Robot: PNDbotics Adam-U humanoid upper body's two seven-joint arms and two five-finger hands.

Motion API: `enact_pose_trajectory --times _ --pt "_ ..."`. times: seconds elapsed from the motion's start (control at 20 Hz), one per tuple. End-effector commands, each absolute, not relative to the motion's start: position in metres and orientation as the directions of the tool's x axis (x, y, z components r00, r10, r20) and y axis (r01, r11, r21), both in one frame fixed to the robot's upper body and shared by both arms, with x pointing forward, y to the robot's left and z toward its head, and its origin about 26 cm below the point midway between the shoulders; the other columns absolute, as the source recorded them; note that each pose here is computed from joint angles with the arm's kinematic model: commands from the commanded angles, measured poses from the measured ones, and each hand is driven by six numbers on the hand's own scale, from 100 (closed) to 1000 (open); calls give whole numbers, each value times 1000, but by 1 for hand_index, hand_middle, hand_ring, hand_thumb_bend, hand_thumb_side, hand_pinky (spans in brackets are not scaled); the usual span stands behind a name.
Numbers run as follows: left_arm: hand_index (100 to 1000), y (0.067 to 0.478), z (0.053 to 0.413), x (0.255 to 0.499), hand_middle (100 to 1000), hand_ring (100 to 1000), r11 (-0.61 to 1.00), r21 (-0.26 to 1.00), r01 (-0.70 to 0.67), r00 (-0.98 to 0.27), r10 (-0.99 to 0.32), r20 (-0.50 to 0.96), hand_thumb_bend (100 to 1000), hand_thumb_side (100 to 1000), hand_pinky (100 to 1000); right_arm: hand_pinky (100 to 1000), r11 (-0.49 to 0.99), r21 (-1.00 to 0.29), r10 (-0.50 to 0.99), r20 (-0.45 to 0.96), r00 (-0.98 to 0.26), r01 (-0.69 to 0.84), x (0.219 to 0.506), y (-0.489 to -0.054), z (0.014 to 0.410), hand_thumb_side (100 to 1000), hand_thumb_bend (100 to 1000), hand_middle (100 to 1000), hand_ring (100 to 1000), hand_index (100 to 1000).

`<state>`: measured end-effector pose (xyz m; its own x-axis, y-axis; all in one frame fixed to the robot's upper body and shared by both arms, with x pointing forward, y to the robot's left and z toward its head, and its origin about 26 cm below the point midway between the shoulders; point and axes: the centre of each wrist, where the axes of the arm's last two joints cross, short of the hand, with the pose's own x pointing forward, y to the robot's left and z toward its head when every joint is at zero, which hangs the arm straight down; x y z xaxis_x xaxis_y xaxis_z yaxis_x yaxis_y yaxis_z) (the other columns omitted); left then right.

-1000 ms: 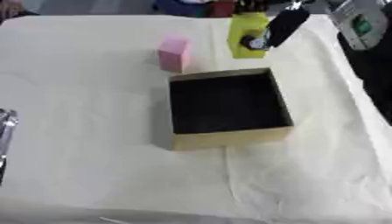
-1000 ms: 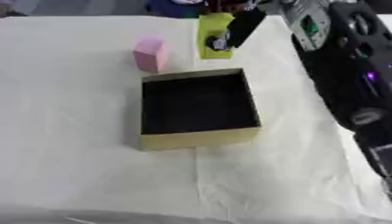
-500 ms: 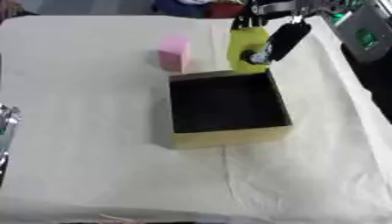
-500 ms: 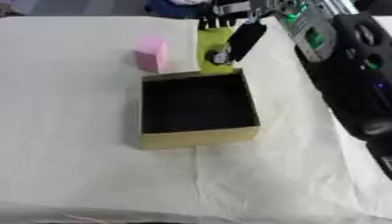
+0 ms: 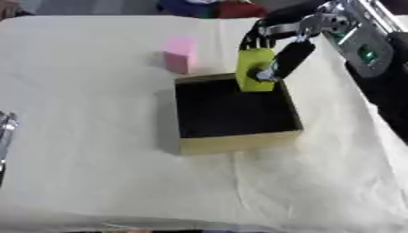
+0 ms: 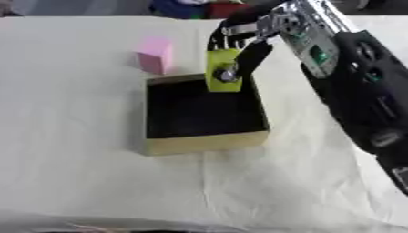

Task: Pick up objects on the table and place them in the box.

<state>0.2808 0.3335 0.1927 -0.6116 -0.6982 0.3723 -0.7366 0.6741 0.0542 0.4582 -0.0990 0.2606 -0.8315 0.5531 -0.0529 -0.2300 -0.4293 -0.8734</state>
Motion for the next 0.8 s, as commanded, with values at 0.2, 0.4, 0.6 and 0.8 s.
enact_pose_trajectory --times 0.2,0.4,0.6,0.8 --pt "921 337 203 279 705 721 663 53 -747 -612 -716 335 187 761 712 684 -477 -844 502 -33 -864 -244 462 -102 253 566 100 500 667 711" --pt "921 337 202 279 705 720 664 51 -746 -613 -714 338 185 763 711 689 -497 -829 491 -27 -870 -255 464 -102 242 589 100 533 677 743" --pt "921 337 202 279 705 720 664 50 -746 -613 -714 339 184 763 711 735 -530 -820 463 -64 -884 -218 464 -101 236 514 247 633 734 841" --pt "921 337 202 279 705 721 663 51 -747 -611 -714 341 184 763 711 783 -566 -808 422 -115 -899 -163 464 -101 237 551 417 747 805 950"
